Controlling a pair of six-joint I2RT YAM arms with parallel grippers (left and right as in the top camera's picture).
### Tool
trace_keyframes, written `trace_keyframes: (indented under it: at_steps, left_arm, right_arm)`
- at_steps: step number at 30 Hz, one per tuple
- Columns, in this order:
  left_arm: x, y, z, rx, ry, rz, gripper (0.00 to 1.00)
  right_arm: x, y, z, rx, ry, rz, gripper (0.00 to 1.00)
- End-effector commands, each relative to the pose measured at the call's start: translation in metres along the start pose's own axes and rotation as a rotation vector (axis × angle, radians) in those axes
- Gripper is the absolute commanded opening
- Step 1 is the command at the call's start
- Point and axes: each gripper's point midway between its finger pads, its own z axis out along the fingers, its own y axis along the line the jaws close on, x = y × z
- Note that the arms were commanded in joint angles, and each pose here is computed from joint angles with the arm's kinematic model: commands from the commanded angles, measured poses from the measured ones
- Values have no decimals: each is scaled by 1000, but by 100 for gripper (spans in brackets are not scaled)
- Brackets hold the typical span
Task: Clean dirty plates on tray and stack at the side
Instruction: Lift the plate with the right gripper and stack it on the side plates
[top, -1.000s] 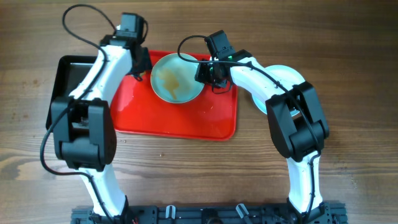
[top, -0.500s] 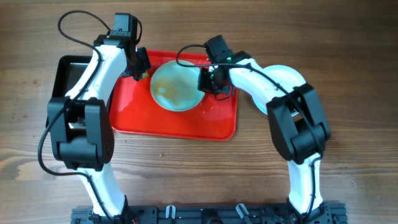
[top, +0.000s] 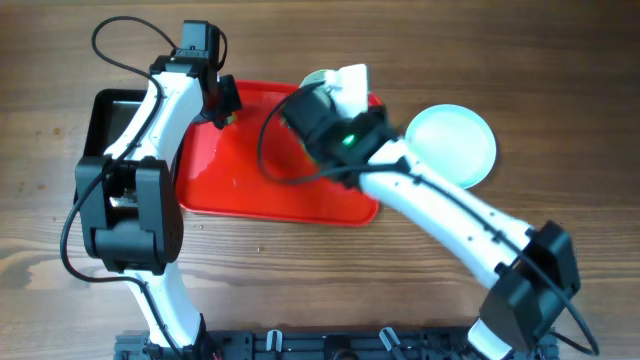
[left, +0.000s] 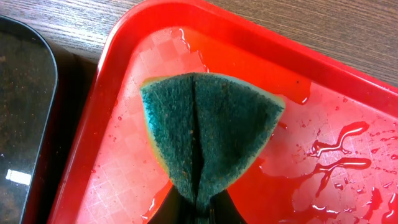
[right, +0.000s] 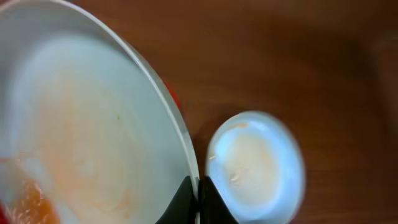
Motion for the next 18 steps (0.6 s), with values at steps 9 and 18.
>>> trace_keyframes:
  at_steps: [9, 18]
  left_arm:
    - [0, 2, 4, 7, 8, -14, 4]
    - [0, 2, 4, 7, 7, -14, 4]
  right_arm:
    - [-25, -12, -46, 184, -243, 21, 4]
    - [26, -16, 19, -254, 294, 218, 4]
